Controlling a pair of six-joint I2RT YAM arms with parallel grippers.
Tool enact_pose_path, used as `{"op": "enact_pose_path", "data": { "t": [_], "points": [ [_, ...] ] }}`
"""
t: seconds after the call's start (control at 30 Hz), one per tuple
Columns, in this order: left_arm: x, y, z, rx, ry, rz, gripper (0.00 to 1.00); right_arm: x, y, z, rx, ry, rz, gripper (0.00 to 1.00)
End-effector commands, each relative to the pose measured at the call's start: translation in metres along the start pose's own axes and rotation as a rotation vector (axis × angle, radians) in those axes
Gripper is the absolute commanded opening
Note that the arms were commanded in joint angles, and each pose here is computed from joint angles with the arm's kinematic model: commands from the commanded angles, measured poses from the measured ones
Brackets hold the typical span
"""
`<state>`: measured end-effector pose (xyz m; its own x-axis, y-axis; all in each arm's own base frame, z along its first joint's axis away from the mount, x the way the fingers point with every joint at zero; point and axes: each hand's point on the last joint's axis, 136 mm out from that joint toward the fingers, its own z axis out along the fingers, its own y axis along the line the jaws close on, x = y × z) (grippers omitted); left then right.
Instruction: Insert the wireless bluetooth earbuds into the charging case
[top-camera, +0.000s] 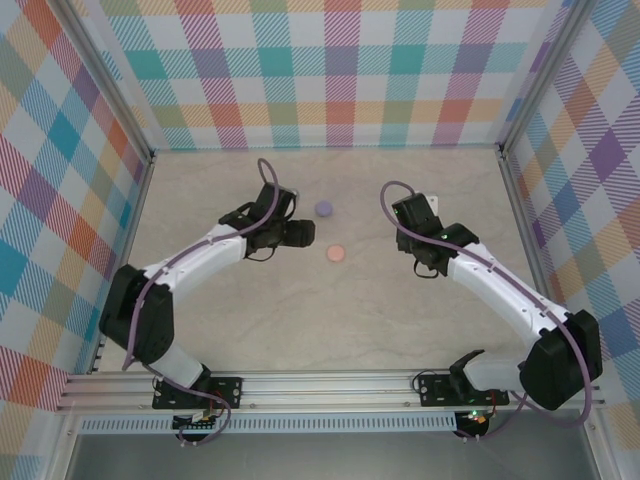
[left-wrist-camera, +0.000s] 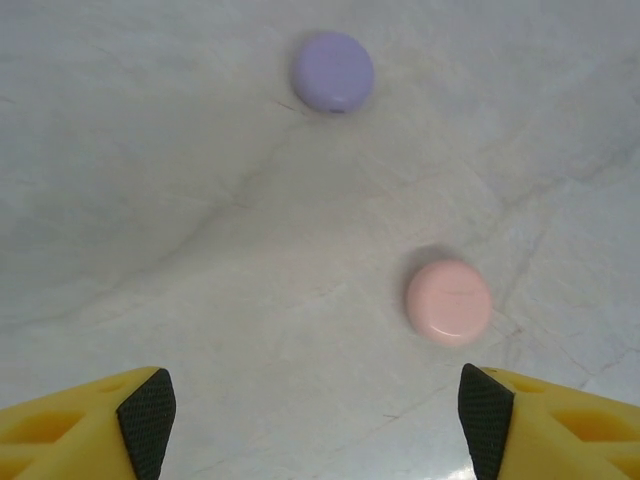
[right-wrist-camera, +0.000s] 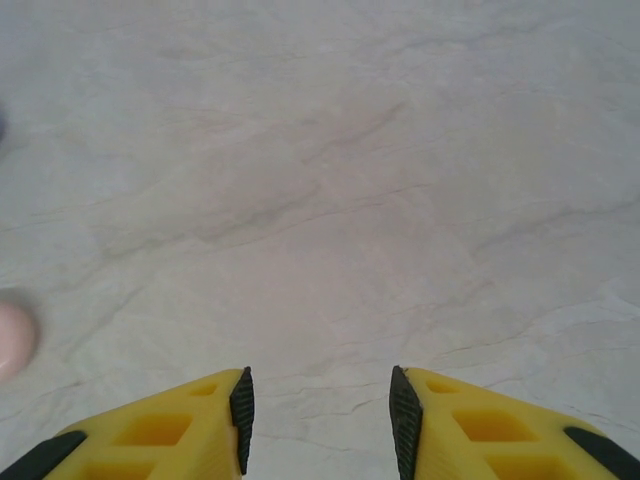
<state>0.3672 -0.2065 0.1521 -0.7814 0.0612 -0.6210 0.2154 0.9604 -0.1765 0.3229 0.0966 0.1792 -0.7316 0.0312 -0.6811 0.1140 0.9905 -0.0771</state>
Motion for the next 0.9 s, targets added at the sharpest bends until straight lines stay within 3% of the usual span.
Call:
{"op": "enact_pose_path", "data": {
  "t": [0.0,0.3,0.47,0.57,0.87],
  "points": [
    [0.001,0.041,-0.019,-0.173,-0.043,0.047,0.78,-0.013,-0.015,0.01,0.064,-0.063,0.006,0.43],
    [0.003,0.104,-0.042,-0.36,-0.145,0.033,0.8,-0.005,-0.05,0.042,0.12,-0.073,0.022,0.45],
    [0.007,0.137,-0.038,-0.461,-0.187,0.04,0.8,0.001,-0.062,0.061,0.073,-0.071,0.035,0.46],
    [0.013,0.157,-0.034,-0.512,-0.203,0.021,0.86,0.005,-0.067,0.075,0.016,-0.067,0.058,0.47],
    [0.014,0.175,-0.018,-0.467,-0.281,0.03,0.99,0.01,-0.065,0.095,-0.125,-0.162,0.027,0.56]
  ]
}}
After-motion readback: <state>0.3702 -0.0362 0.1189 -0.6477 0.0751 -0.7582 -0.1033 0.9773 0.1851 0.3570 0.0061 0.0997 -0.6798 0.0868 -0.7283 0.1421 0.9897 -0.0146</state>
